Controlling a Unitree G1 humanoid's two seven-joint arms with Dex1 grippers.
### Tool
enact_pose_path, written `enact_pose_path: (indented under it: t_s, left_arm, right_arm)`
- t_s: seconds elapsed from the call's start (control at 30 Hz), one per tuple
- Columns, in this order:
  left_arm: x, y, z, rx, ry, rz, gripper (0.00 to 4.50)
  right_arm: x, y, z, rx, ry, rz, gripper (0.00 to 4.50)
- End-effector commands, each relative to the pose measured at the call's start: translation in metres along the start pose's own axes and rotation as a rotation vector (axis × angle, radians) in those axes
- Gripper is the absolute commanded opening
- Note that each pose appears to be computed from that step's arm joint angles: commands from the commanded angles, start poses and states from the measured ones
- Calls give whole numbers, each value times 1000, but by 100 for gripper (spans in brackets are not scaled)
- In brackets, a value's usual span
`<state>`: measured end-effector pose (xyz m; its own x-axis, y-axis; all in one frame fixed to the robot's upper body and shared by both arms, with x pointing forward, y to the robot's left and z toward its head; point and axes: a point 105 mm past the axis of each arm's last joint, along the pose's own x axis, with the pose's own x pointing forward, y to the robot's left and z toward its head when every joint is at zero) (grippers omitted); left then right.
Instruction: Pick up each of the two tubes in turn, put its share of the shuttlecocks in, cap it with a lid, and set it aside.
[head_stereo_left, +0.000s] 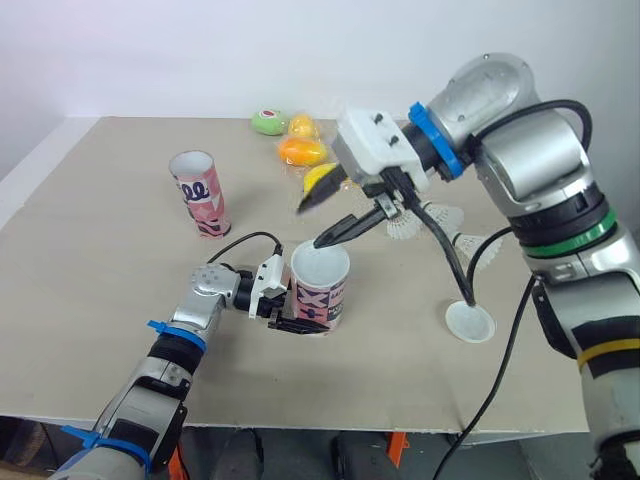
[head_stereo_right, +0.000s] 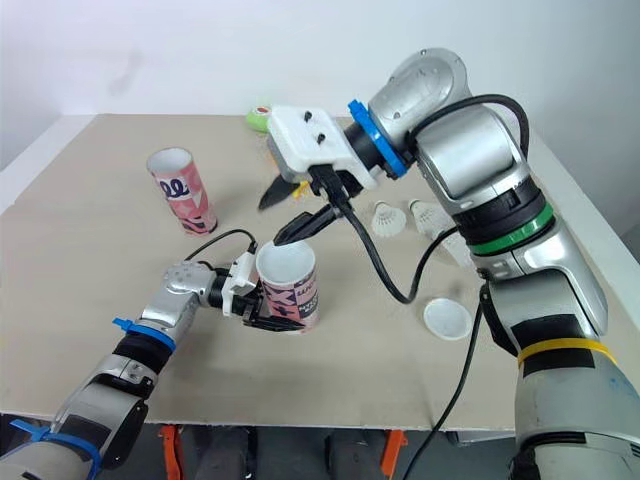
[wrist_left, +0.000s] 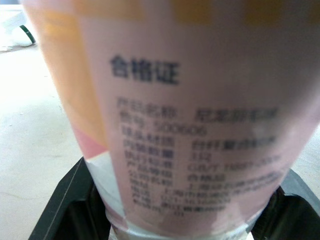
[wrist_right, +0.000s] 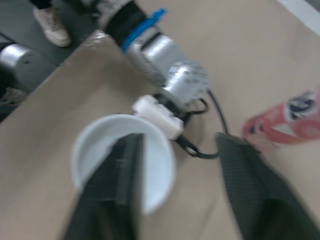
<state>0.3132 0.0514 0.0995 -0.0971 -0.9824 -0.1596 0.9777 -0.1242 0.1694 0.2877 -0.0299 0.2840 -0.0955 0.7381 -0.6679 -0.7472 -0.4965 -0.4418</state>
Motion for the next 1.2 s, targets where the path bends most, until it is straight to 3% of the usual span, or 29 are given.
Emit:
enact_pose_path:
  t_s: [0.03, 0.07, 0.2, 0.53, 0.73, 0.8, 0.87, 1.07, 1.17, 1.2]
  left_arm:
    - [-7, -5, -25, -94, 76, 22, 291]
    - [-6, -5, -25, -94, 75, 22, 291]
    - [-6, -6, -26, -98, 74, 24, 291]
    - [-6, -7, -23, -94, 62, 33, 291]
    - [-4, -8, -22, -91, 53, 36, 291]
    - [-4, -8, -22, -89, 54, 35, 291]
    - [-3, -9, -23, -89, 57, 34, 291]
    - [1, -8, -23, -82, 52, 34, 291]
    - [3, -7, -21, -81, 39, 37, 425]
    - [4, -6, -18, -84, 24, 38, 425]
  right_arm:
    - [1, 8, 4, -35, 15, 51, 32]
    - [3, 9, 2, -32, 21, 56, 3]
    - [16, 10, -24, -30, 138, 69, 3]
    - [44, 28, -54, -35, 230, 175, 3]
    - [16, 3, -9, 18, -31, 10, 3]
    - [1, -3, 0, 45, -92, -50, 70]
    - [-9, -2, 4, 48, -114, -74, 80]
    - [-44, 14, 8, 82, -131, -156, 302]
    - [-52, 30, 2, 140, -150, -220, 442]
    - [-50, 39, -3, 168, -149, -235, 442]
